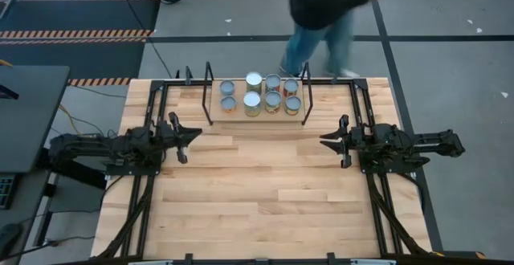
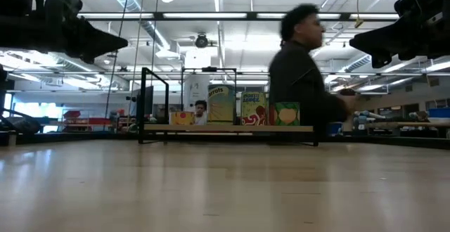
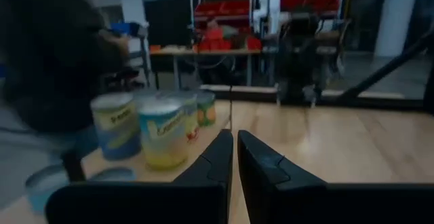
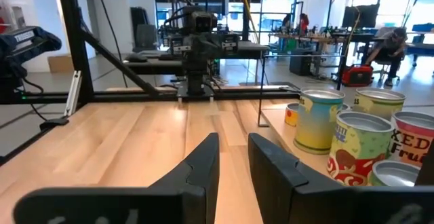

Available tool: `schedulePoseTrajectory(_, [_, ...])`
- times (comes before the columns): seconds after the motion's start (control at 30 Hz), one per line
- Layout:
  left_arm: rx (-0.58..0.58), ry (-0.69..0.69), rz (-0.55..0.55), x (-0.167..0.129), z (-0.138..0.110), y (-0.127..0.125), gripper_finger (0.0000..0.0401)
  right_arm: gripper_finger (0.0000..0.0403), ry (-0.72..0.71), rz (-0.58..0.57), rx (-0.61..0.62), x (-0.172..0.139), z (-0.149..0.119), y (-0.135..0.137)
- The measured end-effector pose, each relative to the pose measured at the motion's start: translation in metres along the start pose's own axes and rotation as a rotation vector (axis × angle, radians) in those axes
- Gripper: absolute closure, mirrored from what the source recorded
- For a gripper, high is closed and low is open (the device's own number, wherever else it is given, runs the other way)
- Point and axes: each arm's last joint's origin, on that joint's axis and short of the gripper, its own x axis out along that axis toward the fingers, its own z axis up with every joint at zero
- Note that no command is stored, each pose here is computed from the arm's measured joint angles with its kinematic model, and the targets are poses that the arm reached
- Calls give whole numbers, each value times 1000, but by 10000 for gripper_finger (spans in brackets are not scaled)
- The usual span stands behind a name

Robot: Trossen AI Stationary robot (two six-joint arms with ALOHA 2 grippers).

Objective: Pick and place cans onto a shelf
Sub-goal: Return to Home Position

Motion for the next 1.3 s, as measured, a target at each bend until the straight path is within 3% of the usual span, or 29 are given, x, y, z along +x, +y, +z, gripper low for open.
schedulePoseTrajectory(0.13, [0, 50, -13, -1, -5, -3, 371, 316, 4, 0, -3, 0, 0, 0])
schedulePoseTrajectory(0.3, [12, 11, -36, -2, -1, -3, 371, 316, 5, -15, 3, 0, 0, 0])
schedulePoseTrajectory(0.43, [25, 2, -173, -8, 2, -5, 372, 316, 5, -12, 26, 0, 0, 0])
schedulePoseTrajectory(0.57, [20, 1, -197, -12, -2, -4, 372, 316, 16, 10, 26, 1, -1, 0])
schedulePoseTrajectory(0.8, [34, 1, -364, -12, -3, -6, 372, 316, 71, 19, 36, 4, -6, 1])
schedulePoseTrajectory(0.97, [146, -5, -360, -11, -5, -5, 372, 316, 72, 19, 36, 4, -6, 1])
schedulePoseTrajectory(1.3, [159, -7, -360, -11, -5, -5, 372, 316, 70, 19, 36, 4, -6, 1])
